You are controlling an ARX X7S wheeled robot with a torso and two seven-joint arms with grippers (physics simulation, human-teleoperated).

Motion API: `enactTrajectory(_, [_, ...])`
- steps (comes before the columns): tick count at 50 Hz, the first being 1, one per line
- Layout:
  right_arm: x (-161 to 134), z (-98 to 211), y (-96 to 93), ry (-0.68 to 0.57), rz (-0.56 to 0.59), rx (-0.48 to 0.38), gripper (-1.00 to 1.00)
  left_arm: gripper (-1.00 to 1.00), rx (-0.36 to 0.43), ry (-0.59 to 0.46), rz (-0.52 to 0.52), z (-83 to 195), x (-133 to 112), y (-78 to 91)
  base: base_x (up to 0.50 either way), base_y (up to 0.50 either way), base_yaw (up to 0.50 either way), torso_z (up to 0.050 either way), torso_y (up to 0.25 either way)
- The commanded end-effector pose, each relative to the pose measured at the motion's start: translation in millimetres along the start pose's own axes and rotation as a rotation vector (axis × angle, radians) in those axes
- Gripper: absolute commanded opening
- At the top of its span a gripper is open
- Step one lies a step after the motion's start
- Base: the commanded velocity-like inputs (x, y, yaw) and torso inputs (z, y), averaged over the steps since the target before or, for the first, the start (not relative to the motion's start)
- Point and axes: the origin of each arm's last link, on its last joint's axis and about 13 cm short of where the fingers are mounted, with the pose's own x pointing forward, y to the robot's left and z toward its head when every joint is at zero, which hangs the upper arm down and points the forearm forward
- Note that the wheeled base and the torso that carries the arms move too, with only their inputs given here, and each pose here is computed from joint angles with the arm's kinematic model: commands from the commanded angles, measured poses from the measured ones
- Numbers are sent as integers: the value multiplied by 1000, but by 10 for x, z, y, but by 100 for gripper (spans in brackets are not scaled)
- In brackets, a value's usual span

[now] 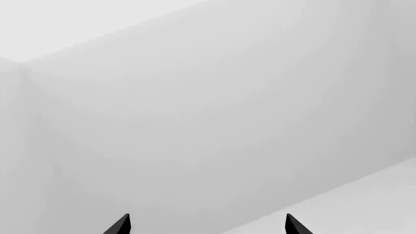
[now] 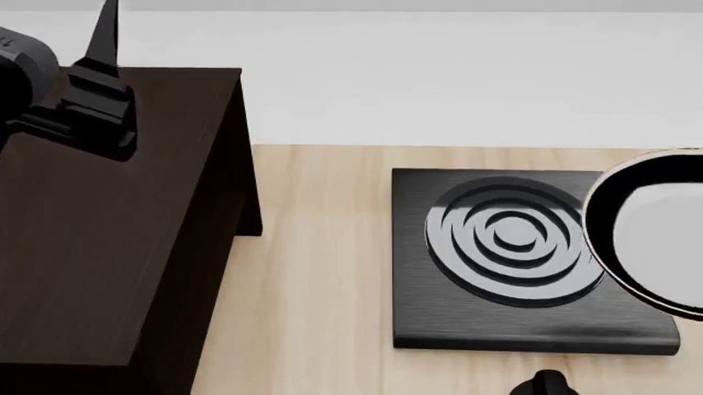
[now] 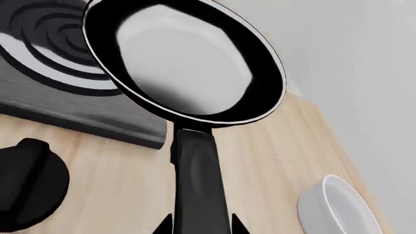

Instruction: Put the frying pan under the cabinet shelf.

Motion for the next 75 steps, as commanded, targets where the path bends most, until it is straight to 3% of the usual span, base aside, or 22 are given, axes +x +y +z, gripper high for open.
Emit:
enactTrajectory(1, [-97,164,-41,-87,-36,-73,-100,100,7,-11,6,21,17,13,0,0,0,0,0])
enactTrajectory(14, [-157,372,103,-166,60,-172,-100,100,26,-35,33,47,-32,43,0,0,0,3,-23])
enactTrajectory(27, [-260,566,133,-227,87,-235,-100,100,27,-43,49,82,-82,80,0,0,0,9,-79])
enactTrajectory(57, [-503,914,-10,-353,85,-270,-100,100,14,-64,52,164,-160,99,0,0,0,9,-77])
enactTrajectory(75, [-614,1081,65,-348,167,-333,-100,100,1,-59,55,104,-154,109,0,0,0,0,0])
